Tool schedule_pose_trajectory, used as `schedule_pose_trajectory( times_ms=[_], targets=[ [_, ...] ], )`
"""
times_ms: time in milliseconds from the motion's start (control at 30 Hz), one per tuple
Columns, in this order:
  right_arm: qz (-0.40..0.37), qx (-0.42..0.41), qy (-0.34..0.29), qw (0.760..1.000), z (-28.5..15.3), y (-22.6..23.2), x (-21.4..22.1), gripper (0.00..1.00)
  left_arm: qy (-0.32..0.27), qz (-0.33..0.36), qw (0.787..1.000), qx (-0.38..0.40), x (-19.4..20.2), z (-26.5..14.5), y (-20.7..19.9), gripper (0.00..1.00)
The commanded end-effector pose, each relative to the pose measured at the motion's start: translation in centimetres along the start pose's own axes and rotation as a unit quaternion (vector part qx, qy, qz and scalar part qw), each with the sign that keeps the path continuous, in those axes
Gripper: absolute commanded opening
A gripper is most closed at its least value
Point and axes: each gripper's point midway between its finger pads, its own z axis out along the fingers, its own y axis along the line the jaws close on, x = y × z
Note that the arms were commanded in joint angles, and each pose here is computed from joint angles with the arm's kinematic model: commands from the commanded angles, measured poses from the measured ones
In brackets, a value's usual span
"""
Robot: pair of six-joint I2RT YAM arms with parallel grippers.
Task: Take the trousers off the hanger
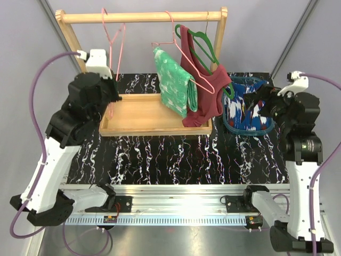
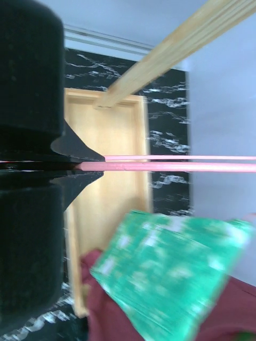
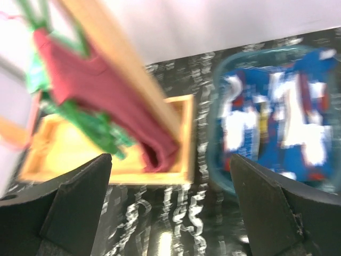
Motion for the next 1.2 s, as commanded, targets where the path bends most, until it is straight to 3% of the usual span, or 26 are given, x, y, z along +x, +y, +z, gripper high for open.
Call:
schedule_pose_trajectory(
  times_ms=[0, 167, 367, 600, 667, 733, 767, 867, 1000, 1167],
  targets=[
    [0.03, -0.114, -0.017, 0.993, -0.5, 3.9, 0.2, 0.99, -0.053, -0.025, 0.998, -0.009, -5.0, 1.8, -0.7, 0.0],
    [0.028, -0.178, -0.023, 0.983, -3.0, 6.0, 1.4, 0.99, -0.024, -0.041, 0.999, -0.003, -6.5, 4.3, -0.4, 0.0],
    [0.029, -0.181, -0.037, 0.982, -5.4, 6.3, 1.9, 1.0, 0.044, -0.049, 0.998, -0.001, -2.8, 7.6, 0.3, 0.0],
    [0.026, -0.192, -0.042, 0.98, -6.4, 6.7, 1.8, 1.0, 0.075, -0.051, 0.996, 0.026, -0.3, 8.4, -0.5, 0.01],
    [0.027, -0.184, -0.045, 0.982, -6.5, 6.5, 1.6, 0.99, 0.073, -0.056, 0.995, 0.044, -0.5, 7.7, -1.0, 0.31],
    [0.031, -0.161, -0.054, 0.985, -6.3, 5.8, 1.3, 0.99, 0.064, -0.065, 0.994, 0.055, -0.6, 7.0, -1.4, 0.5],
    [0.034, -0.15, -0.054, 0.987, -6.3, 5.5, 1.3, 0.99, 0.05, -0.071, 0.995, 0.057, -1.3, 5.9, -1.3, 0.7],
    [0.039, -0.125, -0.055, 0.99, -6.0, 4.6, 1.4, 0.99, 0.031, -0.065, 0.996, 0.059, -2.1, 4.0, -2.6, 0.99],
    [0.052, -0.123, -0.045, 0.99, -5.8, 4.6, 1.6, 0.99, -0.009, -0.1, 0.988, 0.114, -4.1, -0.5, -5.8, 0.99],
    [0.063, -0.119, -0.033, 0.99, -5.9, 4.6, 2.0, 0.99, -0.047, -0.147, 0.977, 0.149, -5.6, -3.1, -9.1, 0.99]
  ],
)
